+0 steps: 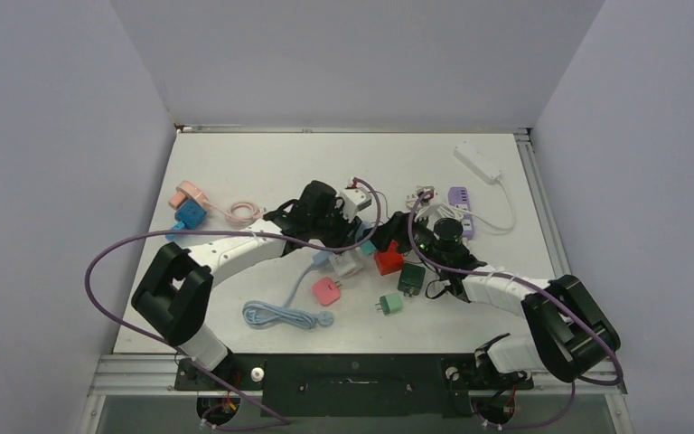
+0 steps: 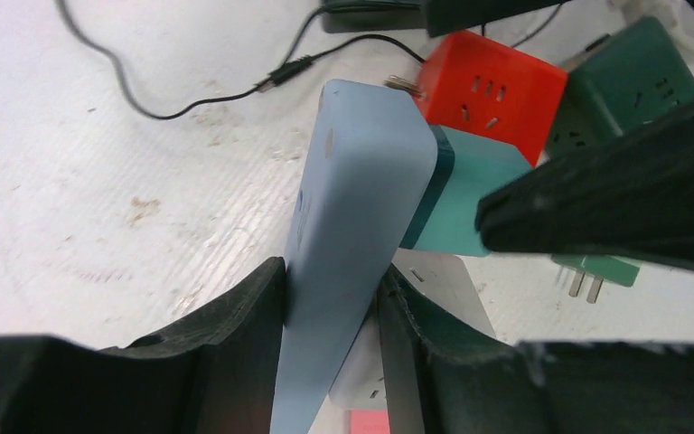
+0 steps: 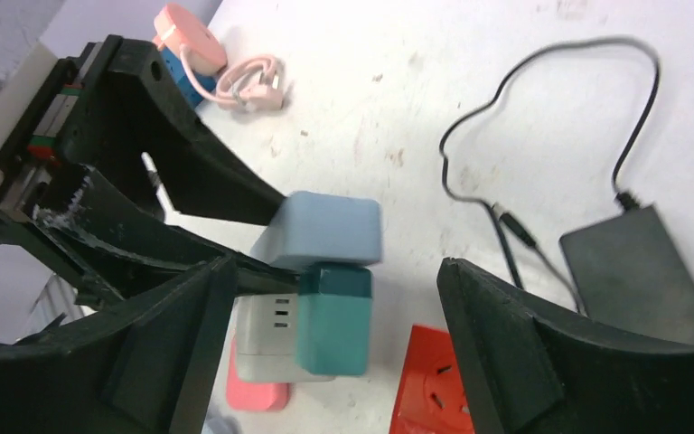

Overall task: Pull the plug off the socket
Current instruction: Remove the plug from the socket.

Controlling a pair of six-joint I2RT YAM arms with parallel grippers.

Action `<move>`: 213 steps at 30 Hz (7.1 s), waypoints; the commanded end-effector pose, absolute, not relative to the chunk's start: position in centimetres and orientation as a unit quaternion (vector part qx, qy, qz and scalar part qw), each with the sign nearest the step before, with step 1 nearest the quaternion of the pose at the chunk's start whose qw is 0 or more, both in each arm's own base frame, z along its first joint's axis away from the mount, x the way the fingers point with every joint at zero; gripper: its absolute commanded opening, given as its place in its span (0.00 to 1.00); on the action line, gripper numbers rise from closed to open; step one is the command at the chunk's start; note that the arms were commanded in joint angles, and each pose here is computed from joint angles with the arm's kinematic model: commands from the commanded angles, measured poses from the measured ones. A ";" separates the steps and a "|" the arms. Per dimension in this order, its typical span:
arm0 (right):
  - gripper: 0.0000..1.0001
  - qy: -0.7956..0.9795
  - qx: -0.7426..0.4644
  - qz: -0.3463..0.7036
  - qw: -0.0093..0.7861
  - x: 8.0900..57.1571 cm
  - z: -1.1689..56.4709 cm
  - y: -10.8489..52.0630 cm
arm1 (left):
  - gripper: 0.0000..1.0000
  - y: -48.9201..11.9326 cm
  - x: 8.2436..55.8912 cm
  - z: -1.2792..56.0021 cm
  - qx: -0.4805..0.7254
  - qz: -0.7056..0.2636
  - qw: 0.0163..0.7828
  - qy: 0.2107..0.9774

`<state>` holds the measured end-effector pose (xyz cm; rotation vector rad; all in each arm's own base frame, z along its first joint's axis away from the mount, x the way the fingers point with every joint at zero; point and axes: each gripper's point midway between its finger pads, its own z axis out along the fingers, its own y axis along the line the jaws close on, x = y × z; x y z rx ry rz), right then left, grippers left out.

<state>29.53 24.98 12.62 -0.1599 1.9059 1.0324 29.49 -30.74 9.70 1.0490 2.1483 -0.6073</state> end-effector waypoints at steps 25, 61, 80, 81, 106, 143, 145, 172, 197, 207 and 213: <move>0.63 0.686 -0.119 0.504 0.511 28.9 14.8 26.6 | 0.00 -30.8 31.4 16.3 0.236 -0.271 0.421 0.833; 0.37 0.678 -0.137 0.508 0.513 28.2 15.0 27.3 | 0.00 -32.0 30.4 15.7 0.263 -0.267 0.410 0.831; 0.17 0.695 -0.146 0.471 0.523 28.9 14.1 26.8 | 0.00 -32.1 28.3 20.9 0.346 -0.342 0.423 0.765; 0.16 0.695 -0.146 0.471 0.523 28.9 14.1 26.8 | 0.00 -32.0 28.4 20.8 0.343 -0.339 0.424 0.767; 0.05 0.693 -0.171 0.474 0.516 28.1 14.2 28.0 | 0.00 -30.7 28.6 20.8 0.371 -0.271 0.444 0.769; 0.05 0.701 -0.167 0.444 0.532 28.2 14.2 27.8 | 0.00 -26.6 32.6 17.0 0.288 -0.070 0.462 0.836; 0.05 0.703 -0.165 0.444 0.530 28.2 14.1 27.8 | 0.00 -27.5 31.9 17.5 0.307 -0.103 0.462 0.826; 0.05 0.687 -0.157 0.455 0.544 28.2 14.8 26.8 | 0.00 -27.4 32.1 18.4 0.291 -0.158 0.458 0.825; 0.05 0.685 -0.163 0.470 0.533 27.8 14.6 27.4 | 0.00 -30.7 29.7 19.1 0.346 -0.249 0.440 0.790; 0.05 0.680 -0.168 0.477 0.531 27.5 15.0 27.6 | 0.59 -30.1 29.1 19.4 0.383 -0.269 0.408 0.784; 0.05 0.677 -0.170 0.482 0.530 27.4 15.1 27.7 | 0.81 -29.3 29.3 18.8 0.397 -0.243 0.406 0.787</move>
